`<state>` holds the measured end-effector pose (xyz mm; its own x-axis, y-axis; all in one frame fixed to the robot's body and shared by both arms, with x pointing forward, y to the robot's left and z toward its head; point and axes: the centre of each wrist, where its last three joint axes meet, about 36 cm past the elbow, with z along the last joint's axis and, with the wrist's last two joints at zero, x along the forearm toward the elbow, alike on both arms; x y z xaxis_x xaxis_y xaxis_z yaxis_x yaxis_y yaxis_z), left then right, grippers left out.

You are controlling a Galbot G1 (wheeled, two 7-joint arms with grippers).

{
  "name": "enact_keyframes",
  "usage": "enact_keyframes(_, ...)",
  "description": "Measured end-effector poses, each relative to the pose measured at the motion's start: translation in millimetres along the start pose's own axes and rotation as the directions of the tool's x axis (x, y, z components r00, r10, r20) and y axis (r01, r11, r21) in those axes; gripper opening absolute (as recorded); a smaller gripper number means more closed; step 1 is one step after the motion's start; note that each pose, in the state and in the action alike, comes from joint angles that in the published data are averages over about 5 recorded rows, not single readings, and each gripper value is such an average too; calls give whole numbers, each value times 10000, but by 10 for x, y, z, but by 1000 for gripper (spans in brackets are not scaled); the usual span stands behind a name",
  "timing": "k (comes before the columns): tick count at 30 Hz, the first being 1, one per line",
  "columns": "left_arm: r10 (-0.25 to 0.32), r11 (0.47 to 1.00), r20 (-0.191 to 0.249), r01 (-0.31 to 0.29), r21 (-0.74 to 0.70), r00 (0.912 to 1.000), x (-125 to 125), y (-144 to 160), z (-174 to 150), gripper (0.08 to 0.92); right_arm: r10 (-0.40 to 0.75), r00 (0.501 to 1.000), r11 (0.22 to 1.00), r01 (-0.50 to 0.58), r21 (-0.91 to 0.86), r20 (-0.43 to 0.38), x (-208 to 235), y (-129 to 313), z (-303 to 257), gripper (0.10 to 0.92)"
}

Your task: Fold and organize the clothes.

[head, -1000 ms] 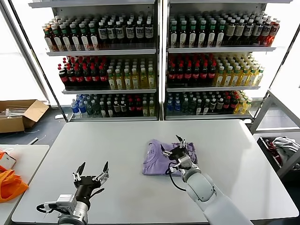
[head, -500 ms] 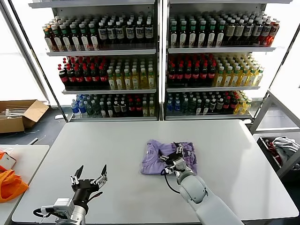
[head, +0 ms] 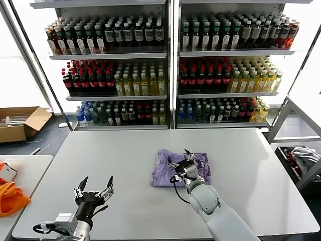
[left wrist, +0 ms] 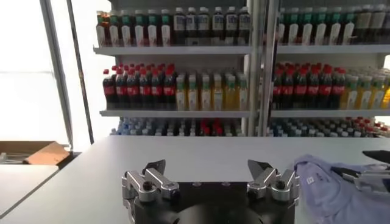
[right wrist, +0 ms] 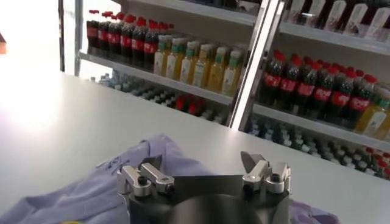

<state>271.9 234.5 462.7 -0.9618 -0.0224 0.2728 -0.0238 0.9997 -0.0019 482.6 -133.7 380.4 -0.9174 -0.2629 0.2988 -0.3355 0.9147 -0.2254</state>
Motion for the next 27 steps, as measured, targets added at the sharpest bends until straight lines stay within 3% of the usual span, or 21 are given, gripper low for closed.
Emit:
enact_keyframes(10,-113,9999,-74,113,-3,9999,-27,47,18,823,-60,9996,9998,65,-206,260,-248,92,-210,823)
enact_keyframes(27,-193,9998,-212,191,-106,9996,-26,111,50,823,257,9976,9991,-278,-320,-636,-440,159,-22,823)
